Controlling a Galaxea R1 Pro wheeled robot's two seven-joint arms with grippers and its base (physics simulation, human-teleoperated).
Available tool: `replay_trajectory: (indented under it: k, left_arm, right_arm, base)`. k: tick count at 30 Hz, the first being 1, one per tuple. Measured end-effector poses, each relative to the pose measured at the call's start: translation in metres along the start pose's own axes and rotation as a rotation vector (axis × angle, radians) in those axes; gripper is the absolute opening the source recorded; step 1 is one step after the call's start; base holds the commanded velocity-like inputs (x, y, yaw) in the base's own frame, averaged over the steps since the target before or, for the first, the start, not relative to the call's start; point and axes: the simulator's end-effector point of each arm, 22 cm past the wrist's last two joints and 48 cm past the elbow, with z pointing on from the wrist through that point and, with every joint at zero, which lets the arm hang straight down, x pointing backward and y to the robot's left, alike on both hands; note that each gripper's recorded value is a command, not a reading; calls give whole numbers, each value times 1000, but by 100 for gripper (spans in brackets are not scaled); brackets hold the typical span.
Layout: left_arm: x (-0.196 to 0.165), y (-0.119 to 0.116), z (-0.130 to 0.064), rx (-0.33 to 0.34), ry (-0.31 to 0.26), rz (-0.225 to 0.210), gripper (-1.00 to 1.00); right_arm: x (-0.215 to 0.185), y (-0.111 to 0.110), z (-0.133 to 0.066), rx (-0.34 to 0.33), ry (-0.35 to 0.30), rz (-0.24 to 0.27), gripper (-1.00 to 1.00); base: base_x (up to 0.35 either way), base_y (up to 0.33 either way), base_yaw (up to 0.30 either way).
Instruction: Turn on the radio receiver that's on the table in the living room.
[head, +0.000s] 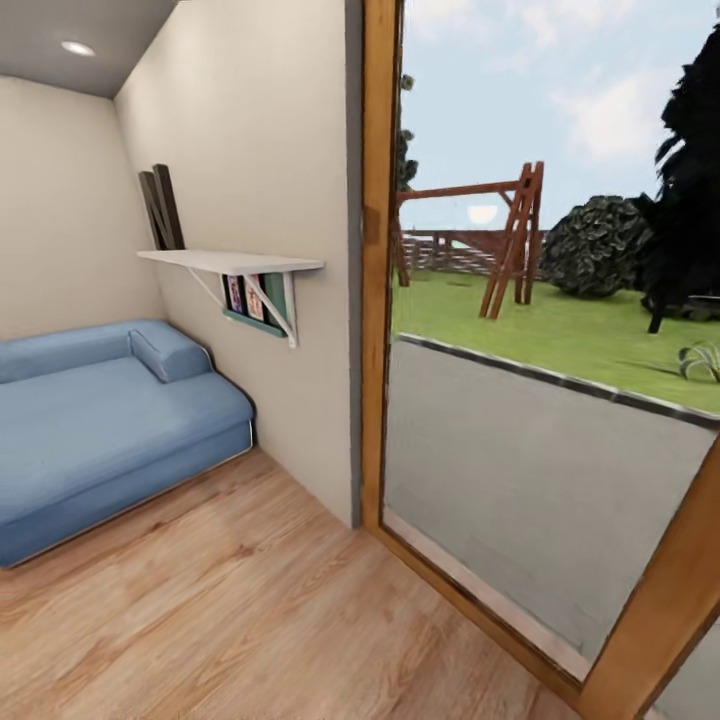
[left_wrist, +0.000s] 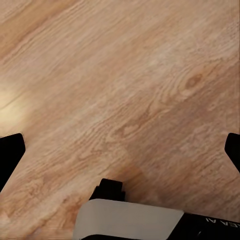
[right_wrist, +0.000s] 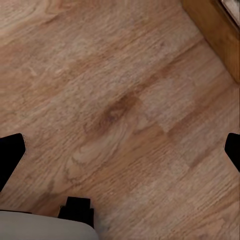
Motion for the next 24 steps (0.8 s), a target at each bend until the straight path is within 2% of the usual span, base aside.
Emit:
replay_trajectory:
  k: [4, 10, 19, 24]
  left_arm:
    - [-4, 0, 0, -1, -20, -5, 100]
    - [-19, 2, -1, -6, -89, -21, 100]
    - [-17, -10, -2, 12, -88, -25, 100]
    - [-17, -5, -2, 7, -88, -22, 100]
  right_arm:
    - [0, 1, 0, -1, -1, -1, 100]
    - [0, 3, 0, -9, 0, -3, 100]
    - [0, 3, 0, -12, -1, 0, 100]
    - [0, 3, 0, -12, -1, 7, 100]
  base:
    - [0, 0, 298]
    - [0, 0, 298]
    - [0, 0, 298]
    - [0, 0, 298]
